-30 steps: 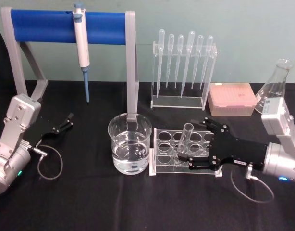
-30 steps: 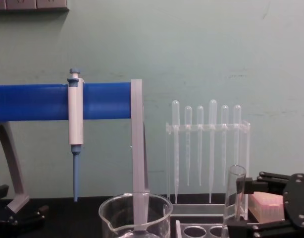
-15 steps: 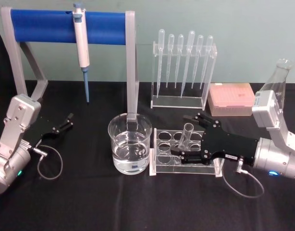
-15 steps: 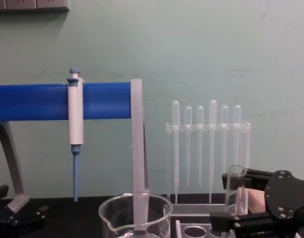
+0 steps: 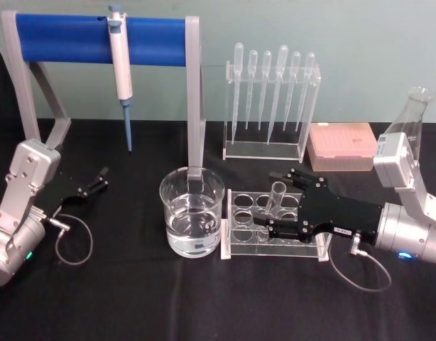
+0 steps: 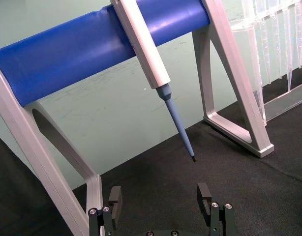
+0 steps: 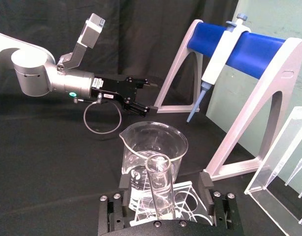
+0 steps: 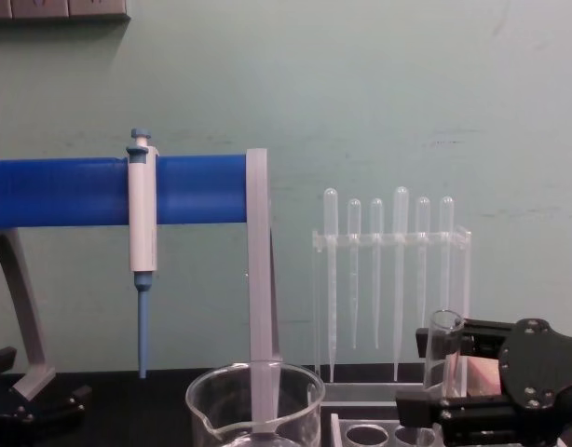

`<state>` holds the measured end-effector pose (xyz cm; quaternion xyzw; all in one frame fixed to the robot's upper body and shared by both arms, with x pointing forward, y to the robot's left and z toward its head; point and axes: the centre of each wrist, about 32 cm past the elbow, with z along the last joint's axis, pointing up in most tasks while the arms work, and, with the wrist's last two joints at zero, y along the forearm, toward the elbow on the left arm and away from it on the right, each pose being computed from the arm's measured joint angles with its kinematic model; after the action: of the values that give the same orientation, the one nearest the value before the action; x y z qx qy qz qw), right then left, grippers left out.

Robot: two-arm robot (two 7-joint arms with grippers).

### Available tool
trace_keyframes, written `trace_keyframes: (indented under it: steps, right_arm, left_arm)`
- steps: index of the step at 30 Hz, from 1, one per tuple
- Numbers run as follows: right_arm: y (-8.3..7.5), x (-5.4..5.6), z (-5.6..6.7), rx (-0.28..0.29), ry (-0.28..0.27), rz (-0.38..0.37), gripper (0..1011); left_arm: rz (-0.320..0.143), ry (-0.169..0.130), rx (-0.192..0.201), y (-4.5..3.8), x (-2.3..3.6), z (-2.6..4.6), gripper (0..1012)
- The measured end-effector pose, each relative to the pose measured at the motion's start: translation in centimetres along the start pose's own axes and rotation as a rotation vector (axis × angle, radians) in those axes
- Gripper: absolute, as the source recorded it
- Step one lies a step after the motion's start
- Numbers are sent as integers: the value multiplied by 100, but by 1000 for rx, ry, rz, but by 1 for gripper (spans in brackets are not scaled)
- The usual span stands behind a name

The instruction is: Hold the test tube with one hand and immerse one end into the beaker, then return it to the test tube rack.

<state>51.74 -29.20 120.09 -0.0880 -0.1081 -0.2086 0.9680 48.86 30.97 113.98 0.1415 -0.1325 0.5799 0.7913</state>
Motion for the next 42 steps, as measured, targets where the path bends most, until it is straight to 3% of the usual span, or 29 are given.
trace_keyframes:
  steps: [8, 21, 34, 42]
  right_arm:
    - [-3, 1, 2, 0, 0, 0, 682]
    - [-6, 3, 5, 0, -1, 0, 242]
    - [-6, 3, 14, -1, -7, -3, 228]
    - [-41, 68, 241, 27, -46, -25, 227]
  left_arm:
    - [0, 0, 0, 0, 0, 0, 1000]
    - [0, 0, 0, 0, 0, 0, 1000]
    - [0, 0, 0, 0, 0, 0, 1000]
    - [0, 0, 0, 0, 0, 0, 1000]
